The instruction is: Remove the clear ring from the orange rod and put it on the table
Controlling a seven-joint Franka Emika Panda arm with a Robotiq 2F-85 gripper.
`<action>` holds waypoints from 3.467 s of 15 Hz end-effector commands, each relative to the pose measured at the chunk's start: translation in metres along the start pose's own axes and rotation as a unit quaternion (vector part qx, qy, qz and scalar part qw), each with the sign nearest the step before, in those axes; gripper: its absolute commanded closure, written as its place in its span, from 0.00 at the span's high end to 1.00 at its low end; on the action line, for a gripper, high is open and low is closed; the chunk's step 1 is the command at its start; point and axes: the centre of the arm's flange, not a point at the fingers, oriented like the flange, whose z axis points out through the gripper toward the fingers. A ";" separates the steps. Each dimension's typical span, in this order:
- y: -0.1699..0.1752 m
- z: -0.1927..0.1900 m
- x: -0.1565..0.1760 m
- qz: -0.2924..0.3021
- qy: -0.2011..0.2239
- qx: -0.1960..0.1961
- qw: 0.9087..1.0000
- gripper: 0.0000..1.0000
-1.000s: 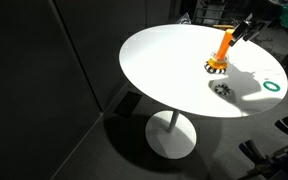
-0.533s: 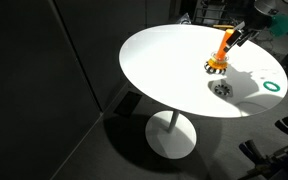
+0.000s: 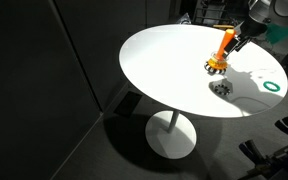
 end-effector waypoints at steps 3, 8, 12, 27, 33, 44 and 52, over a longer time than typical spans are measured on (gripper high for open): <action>0.001 0.010 0.008 -0.001 -0.003 -0.014 1.000 1.00; -0.001 0.019 0.009 0.004 -0.007 -0.018 1.000 1.00; -0.005 0.024 0.012 0.002 -0.007 -0.016 1.000 1.00; -0.010 0.033 0.022 -0.007 0.010 -0.017 1.000 1.00; -0.009 0.037 0.023 -0.012 0.017 -0.015 1.000 1.00; -0.006 0.041 0.019 -0.010 0.013 0.002 1.000 1.00; -0.002 0.042 0.018 -0.006 0.015 0.004 1.000 1.00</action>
